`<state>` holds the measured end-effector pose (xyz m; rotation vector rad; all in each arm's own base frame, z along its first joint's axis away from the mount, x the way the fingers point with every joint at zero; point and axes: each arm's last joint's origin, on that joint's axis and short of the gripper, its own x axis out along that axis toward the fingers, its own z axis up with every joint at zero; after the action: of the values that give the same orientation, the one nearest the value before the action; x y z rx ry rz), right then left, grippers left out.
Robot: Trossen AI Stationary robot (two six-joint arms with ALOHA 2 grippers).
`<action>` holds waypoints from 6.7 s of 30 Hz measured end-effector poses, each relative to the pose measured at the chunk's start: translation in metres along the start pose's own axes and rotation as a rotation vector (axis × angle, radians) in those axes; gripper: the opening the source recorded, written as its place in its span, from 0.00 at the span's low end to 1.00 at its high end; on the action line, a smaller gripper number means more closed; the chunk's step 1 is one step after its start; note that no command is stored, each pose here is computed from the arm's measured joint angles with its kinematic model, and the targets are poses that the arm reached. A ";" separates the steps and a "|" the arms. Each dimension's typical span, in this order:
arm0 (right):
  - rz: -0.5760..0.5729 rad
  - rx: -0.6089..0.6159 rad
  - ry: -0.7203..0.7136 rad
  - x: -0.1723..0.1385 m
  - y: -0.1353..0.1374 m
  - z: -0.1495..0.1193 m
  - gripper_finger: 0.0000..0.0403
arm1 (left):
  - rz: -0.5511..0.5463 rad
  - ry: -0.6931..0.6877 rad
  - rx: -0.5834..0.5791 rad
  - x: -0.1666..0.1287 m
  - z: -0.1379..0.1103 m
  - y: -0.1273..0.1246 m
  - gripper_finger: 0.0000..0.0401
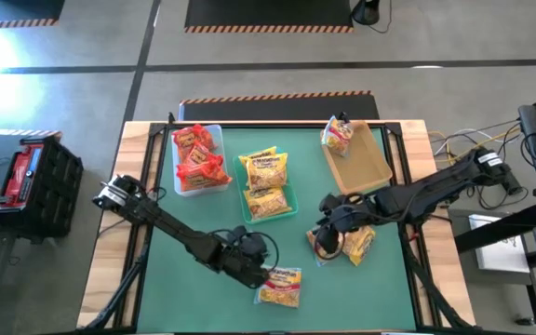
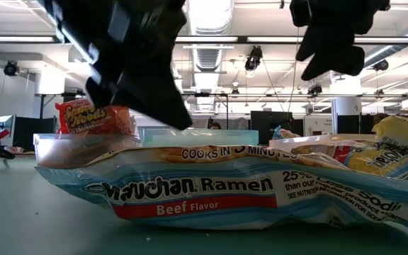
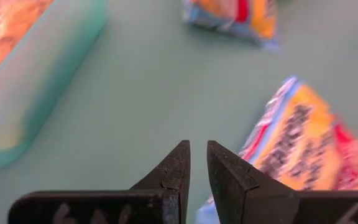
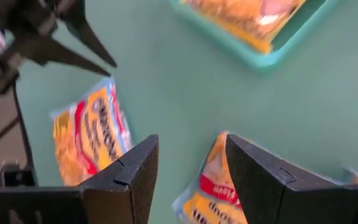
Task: Sort Maruchan noodles
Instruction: Put the blue noodle pack into the orange bin
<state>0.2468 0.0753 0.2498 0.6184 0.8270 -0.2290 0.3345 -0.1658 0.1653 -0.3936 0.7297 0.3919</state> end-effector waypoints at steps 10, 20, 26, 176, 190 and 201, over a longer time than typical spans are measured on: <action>0.059 -0.111 0.163 0.015 0.013 -0.023 0.44 | -0.239 -0.008 -0.361 -0.024 0.018 -0.044 0.09; 0.144 -0.206 0.160 0.044 0.038 -0.044 0.44 | -0.244 0.087 -0.671 -0.021 -0.005 -0.109 0.09; 0.151 -0.248 0.198 0.064 0.040 -0.052 0.44 | -0.062 0.218 -0.676 0.001 -0.011 -0.138 0.09; 0.177 -0.146 -0.024 0.073 0.001 0.026 0.02 | 0.465 -0.088 -0.524 -0.066 -0.002 -0.117 0.00; 0.188 -0.129 0.045 0.077 0.000 0.021 0.02 | 0.407 -0.222 -0.582 0.005 -0.013 -0.099 0.00; 0.178 -0.132 0.038 0.073 -0.005 0.025 0.02 | 0.375 -0.245 -0.539 0.051 -0.016 -0.078 0.00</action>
<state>0.3085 0.0602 0.2063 0.5699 0.8114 -0.0008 0.3968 -0.2295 0.1342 -0.7036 0.4462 0.9831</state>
